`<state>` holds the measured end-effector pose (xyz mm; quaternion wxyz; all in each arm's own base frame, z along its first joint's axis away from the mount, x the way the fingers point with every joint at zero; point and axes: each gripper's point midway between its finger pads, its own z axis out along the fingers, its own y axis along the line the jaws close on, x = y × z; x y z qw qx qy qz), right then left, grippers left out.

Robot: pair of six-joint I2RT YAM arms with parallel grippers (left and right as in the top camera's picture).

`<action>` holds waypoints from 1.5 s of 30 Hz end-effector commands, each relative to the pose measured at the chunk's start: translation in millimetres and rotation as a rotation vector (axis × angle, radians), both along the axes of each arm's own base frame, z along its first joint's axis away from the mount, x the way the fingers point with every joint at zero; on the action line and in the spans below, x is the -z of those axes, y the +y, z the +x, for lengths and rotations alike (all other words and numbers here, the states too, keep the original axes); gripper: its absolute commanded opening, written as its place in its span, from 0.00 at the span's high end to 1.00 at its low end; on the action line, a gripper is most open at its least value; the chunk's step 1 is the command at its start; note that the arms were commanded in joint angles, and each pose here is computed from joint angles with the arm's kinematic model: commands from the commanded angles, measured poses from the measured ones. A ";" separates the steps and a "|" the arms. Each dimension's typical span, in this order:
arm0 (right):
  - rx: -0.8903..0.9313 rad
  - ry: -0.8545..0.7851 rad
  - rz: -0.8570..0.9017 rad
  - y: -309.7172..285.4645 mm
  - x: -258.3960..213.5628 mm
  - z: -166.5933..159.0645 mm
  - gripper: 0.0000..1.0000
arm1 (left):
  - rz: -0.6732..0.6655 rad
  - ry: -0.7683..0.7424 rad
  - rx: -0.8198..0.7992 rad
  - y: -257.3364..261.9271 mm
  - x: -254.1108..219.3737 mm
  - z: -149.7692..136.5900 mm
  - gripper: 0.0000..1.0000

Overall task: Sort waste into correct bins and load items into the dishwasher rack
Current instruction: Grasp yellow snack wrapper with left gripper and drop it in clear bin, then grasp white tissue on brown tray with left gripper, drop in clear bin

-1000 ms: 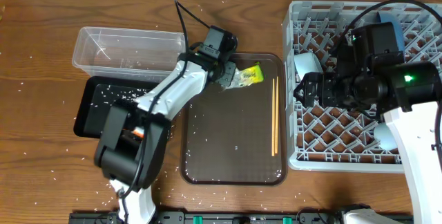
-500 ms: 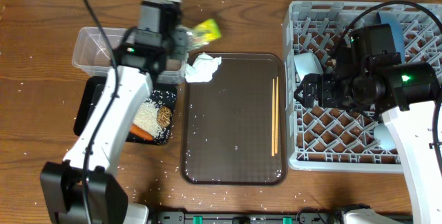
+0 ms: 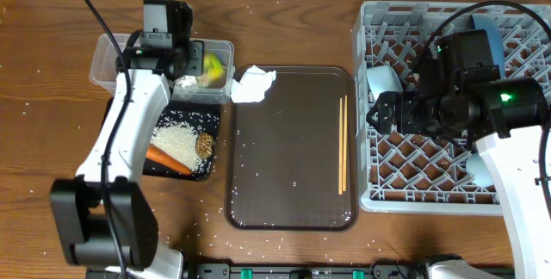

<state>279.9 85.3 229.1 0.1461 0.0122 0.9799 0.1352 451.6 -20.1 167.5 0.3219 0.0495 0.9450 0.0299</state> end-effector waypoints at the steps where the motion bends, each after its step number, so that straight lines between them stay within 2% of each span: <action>1: -0.008 0.013 0.000 5.7 2.8 -2.8 0.01 | -0.126 -0.083 0.159 -53.1 -49.9 -14.6 0.40; 5: -0.008 0.012 0.000 5.7 2.7 -2.7 0.01 | -0.123 0.009 0.273 -98.2 -32.4 -39.4 0.40; 9: -0.007 0.019 -0.002 5.1 3.4 -4.1 0.01 | -0.053 0.092 0.415 -136.6 8.8 -54.1 0.40; 13: -0.010 0.022 -0.002 5.8 3.5 -4.8 0.01 | 0.054 0.146 0.402 -142.3 52.1 -46.0 0.39; 20: -0.011 0.038 -0.005 5.3 4.8 -8.7 0.01 | 0.073 0.222 0.405 -151.3 121.3 -29.3 0.39; 25: -0.008 0.038 -0.006 4.3 4.8 -8.4 0.01 | 0.102 0.213 0.388 -150.4 145.5 -17.1 0.35; 31: -0.015 0.036 -0.005 6.5 4.7 -8.6 0.01 | 0.112 0.249 0.389 -150.2 167.4 -18.8 0.36; 34: -0.015 0.035 -0.005 6.5 4.6 -8.4 0.01 | 0.116 0.267 0.389 -149.2 175.7 -20.8 0.45; 40: -0.015 0.038 -0.006 6.4 4.8 -9.1 0.01 | 0.096 0.261 0.375 -157.4 165.1 -24.6 0.89; 42: -0.015 0.037 -0.006 6.3 4.8 -8.9 0.01 | 0.099 0.258 0.391 -163.9 151.1 -28.7 0.94; 45: -0.016 0.037 -0.006 6.4 4.7 -8.8 0.01 | 0.093 0.229 0.415 -175.0 117.0 -34.4 0.94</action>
